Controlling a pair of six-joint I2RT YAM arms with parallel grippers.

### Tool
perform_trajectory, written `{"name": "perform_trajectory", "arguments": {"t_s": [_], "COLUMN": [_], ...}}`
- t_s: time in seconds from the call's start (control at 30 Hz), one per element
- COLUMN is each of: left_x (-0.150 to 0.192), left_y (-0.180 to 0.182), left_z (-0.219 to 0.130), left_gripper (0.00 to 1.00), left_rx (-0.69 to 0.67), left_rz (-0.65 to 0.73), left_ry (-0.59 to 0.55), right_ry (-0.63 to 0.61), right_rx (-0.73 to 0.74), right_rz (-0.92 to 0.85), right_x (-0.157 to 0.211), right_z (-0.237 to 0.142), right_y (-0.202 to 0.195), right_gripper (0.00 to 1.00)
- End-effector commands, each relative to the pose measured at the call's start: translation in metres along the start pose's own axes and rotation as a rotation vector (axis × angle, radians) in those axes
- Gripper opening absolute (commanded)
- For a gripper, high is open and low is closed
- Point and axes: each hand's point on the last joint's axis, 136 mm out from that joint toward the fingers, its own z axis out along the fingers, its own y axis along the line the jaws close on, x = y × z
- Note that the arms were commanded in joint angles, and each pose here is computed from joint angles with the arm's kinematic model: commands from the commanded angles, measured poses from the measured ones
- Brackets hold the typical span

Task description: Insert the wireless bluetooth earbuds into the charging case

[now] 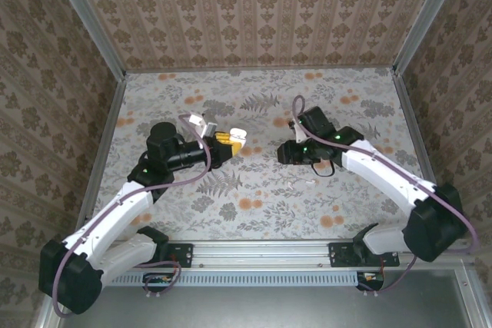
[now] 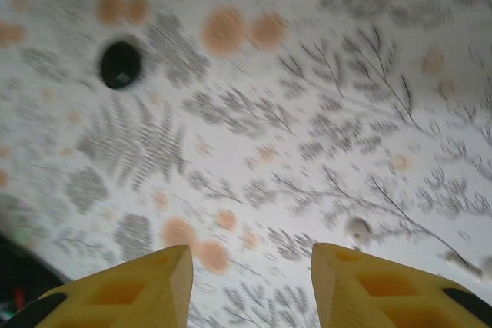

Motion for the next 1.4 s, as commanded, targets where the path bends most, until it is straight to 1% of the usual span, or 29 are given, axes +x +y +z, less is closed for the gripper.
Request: {"name": "perform_trajectory", "arguments": {"t_s": [0.0, 0.17, 0.37, 0.63, 0.93, 1.37], "left_x": [0.008, 0.014, 0.019, 0.022, 0.025, 0.023], "left_y": [0.007, 0.010, 0.011, 0.013, 0.016, 0.015], "left_z": [-0.002, -0.003, -0.007, -0.008, -0.009, -0.009], "left_gripper": [0.00, 0.00, 0.00, 0.00, 0.00, 0.00], "left_rx": [-0.033, -0.050, -0.065, -0.071, -0.075, -0.072], "left_rz": [0.010, 0.003, 0.007, 0.012, 0.009, 0.007], "left_ry": [0.016, 0.028, 0.038, 0.045, 0.052, 0.050], "right_ry": [0.098, 0.200, 0.263, 0.333, 0.351, 0.384], "right_rx": [0.175, 0.321, 0.432, 0.465, 0.506, 0.491], "right_rz": [-0.002, -0.040, -0.046, -0.050, -0.047, -0.040], "right_x": [0.023, 0.034, 0.042, 0.054, 0.058, 0.067], "right_z": [0.019, 0.041, 0.057, 0.077, 0.086, 0.097], "right_y": [-0.026, -0.037, -0.047, -0.049, -0.058, -0.060], "right_gripper": [0.44, 0.43, 0.43, 0.42, 0.41, 0.32]}}
